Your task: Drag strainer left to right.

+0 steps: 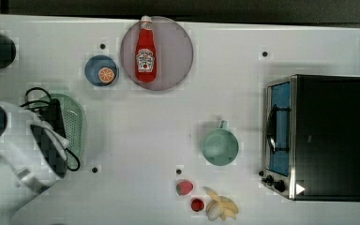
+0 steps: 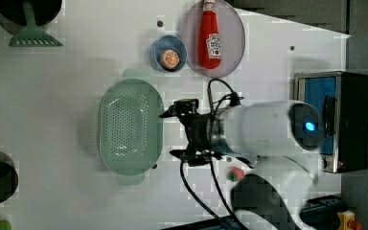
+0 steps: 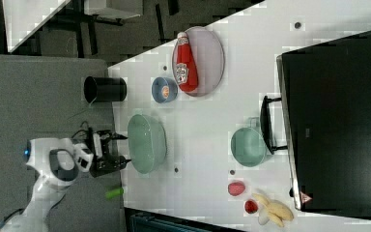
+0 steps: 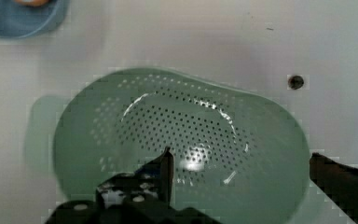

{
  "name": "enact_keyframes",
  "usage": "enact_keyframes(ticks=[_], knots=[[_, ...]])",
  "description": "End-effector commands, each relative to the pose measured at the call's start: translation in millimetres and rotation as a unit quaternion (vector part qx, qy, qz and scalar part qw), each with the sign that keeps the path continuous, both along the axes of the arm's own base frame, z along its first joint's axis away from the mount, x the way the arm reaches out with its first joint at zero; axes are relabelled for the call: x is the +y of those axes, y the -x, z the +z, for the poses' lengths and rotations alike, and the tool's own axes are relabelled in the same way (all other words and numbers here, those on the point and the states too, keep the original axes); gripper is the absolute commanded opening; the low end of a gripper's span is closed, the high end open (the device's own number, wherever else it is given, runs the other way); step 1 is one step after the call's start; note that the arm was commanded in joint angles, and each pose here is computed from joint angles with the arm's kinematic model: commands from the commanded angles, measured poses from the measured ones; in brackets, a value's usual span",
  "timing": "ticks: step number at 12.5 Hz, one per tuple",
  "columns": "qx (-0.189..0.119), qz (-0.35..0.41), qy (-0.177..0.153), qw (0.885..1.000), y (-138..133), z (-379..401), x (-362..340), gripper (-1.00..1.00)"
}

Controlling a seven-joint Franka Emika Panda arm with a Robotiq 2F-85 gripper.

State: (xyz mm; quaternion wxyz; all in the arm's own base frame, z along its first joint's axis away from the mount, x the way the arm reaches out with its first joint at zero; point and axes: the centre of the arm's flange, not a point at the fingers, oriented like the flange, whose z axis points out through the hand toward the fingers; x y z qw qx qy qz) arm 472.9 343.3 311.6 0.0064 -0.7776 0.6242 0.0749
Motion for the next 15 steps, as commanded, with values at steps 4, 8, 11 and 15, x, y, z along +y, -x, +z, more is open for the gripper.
enact_keyframes(ticks=[4,8,11,15], knots=[[0.009,-0.073,-0.041,0.996,-1,-92,-6,1.0],[0.01,-0.078,-0.023,0.997,1,-136,-12,1.0],[0.009,-0.075,-0.003,0.997,13,-153,-2,1.0],[-0.002,-0.09,0.019,0.996,4,-161,-17,1.0]])
